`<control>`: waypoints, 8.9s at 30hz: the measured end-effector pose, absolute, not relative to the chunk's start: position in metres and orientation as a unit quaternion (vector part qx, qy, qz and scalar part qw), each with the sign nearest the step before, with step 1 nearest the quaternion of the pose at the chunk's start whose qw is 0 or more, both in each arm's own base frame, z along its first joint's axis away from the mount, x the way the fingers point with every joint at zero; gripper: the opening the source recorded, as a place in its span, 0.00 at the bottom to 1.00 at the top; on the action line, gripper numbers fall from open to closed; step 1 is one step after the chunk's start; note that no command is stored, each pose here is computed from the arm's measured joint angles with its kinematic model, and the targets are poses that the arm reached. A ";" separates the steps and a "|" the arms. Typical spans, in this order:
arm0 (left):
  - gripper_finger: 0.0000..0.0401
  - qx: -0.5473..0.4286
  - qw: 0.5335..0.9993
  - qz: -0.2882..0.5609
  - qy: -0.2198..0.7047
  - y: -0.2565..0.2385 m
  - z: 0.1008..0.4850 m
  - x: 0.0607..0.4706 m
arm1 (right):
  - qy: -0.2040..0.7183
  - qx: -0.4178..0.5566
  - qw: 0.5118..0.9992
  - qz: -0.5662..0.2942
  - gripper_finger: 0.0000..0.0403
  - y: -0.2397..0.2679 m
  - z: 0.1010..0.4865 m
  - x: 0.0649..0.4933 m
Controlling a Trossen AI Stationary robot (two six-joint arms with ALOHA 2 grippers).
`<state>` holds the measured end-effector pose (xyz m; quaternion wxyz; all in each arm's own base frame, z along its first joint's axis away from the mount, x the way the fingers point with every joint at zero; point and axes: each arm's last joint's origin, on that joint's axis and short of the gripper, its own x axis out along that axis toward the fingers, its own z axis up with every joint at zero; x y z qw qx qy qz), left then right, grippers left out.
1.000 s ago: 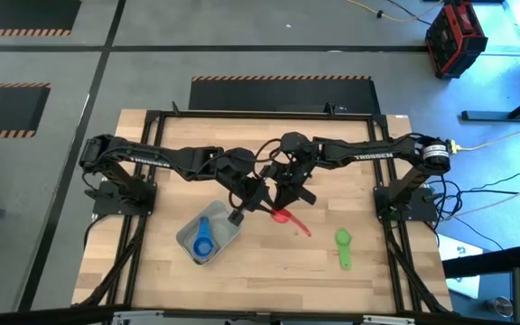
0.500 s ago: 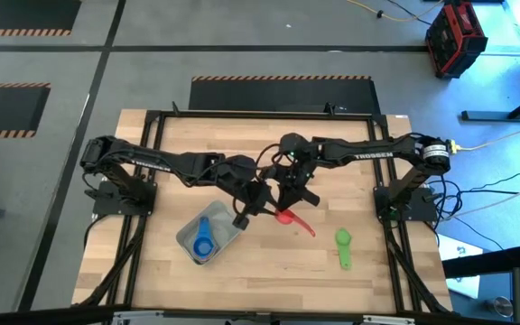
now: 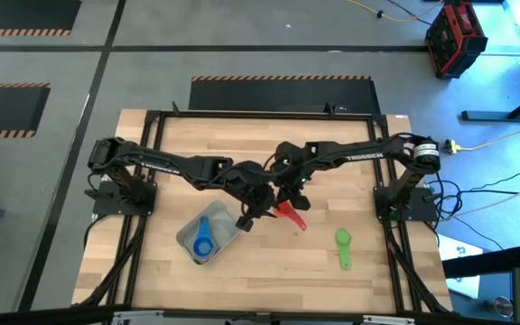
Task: Nest measuring cups in basket
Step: Stack the red measuring cup on the blue measuring cup in the gray bin, then stack the green measuring cup on the red measuring cup in the gray bin
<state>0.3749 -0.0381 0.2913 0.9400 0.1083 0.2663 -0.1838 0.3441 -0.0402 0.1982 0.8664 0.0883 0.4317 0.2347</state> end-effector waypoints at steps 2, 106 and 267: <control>0.25 0.108 0.941 -0.184 0.264 -0.038 0.292 0.376 | 0.443 0.092 0.860 0.236 0.04 -0.040 0.188 0.347; 0.25 0.514 0.714 -0.339 0.334 -0.006 0.164 0.413 | 0.371 0.215 0.903 -0.038 0.30 0.006 0.152 0.228; 0.32 -0.314 0.649 0.178 0.670 -0.172 0.237 0.271 | 0.302 0.101 0.947 -0.037 0.30 -0.021 0.180 0.218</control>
